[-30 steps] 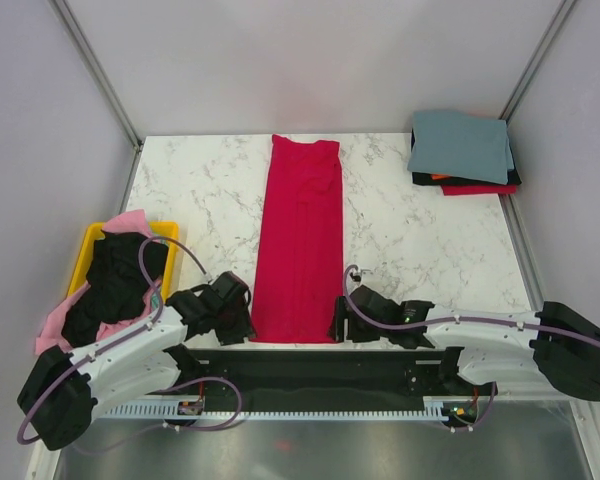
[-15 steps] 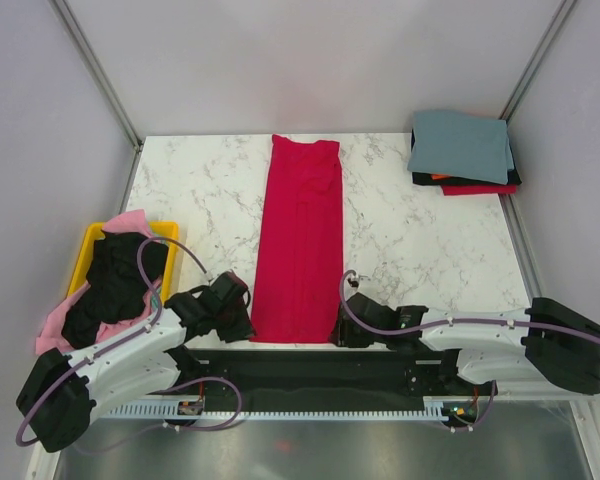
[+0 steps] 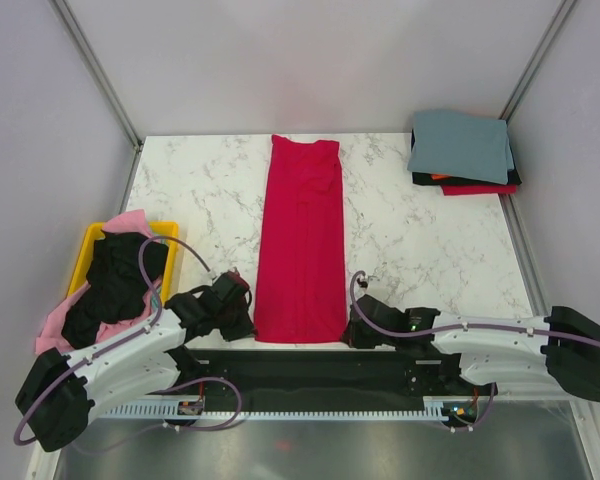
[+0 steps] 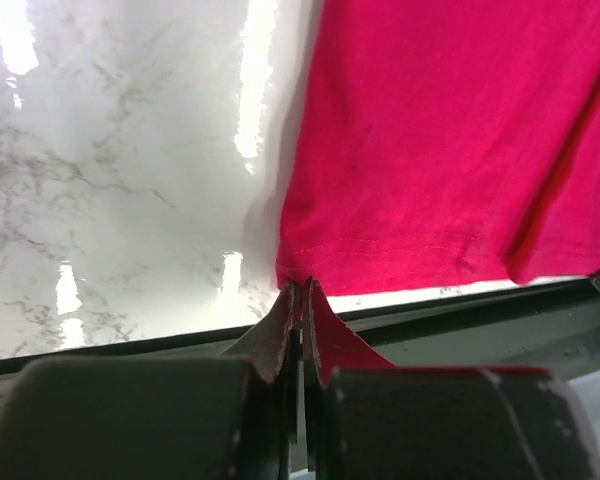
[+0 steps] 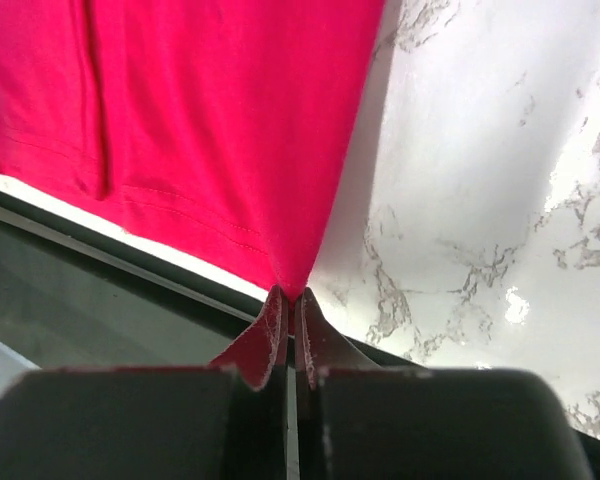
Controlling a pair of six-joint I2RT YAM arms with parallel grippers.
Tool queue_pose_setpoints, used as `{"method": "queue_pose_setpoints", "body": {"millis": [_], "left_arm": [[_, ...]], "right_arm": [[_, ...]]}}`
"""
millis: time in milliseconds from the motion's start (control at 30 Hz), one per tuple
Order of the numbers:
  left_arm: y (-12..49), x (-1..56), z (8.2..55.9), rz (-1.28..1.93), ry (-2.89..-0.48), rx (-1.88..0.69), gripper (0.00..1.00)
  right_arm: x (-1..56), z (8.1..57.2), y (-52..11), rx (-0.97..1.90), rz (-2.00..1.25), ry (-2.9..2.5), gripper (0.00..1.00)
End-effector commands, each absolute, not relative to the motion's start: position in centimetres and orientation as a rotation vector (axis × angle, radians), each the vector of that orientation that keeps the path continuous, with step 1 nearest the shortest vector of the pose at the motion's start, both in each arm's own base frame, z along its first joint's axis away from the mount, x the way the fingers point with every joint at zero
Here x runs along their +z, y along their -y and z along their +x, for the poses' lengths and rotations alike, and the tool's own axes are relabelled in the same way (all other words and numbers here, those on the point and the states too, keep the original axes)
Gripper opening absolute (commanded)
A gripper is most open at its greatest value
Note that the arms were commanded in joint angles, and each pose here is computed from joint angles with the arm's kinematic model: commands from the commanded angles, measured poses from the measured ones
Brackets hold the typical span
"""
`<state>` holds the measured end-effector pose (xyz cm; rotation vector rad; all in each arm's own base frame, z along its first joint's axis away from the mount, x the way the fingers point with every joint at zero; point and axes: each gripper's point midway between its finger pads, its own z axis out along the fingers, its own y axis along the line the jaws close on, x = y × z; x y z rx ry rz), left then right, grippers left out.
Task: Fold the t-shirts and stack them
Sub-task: Fold the tshirt
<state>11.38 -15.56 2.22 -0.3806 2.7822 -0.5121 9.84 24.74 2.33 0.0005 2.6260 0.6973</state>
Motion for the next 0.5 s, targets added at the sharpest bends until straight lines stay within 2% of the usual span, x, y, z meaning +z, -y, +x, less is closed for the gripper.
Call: {"method": "queue_pose_setpoints", "body": {"millis": [0, 267, 467], "left_arm": [[17.8, 4.9, 12.3, -0.311, -2.717, -0.649, 0.02], [19.8, 8.6, 11.9, -0.291, -2.691, -0.762, 0.02], [20.6, 12.3, 15.5, -0.238, -2.608, -0.727, 0.02]], "right_arm": [[2.8, 9.8, -23.9, 0.673, 0.015, -2.615, 0.00], [7.2, 10.4, -23.9, 0.698, 0.004, -2.555, 0.00], [13.4, 16.1, -23.5, 0.692, 0.032, -2.429, 0.00]]}}
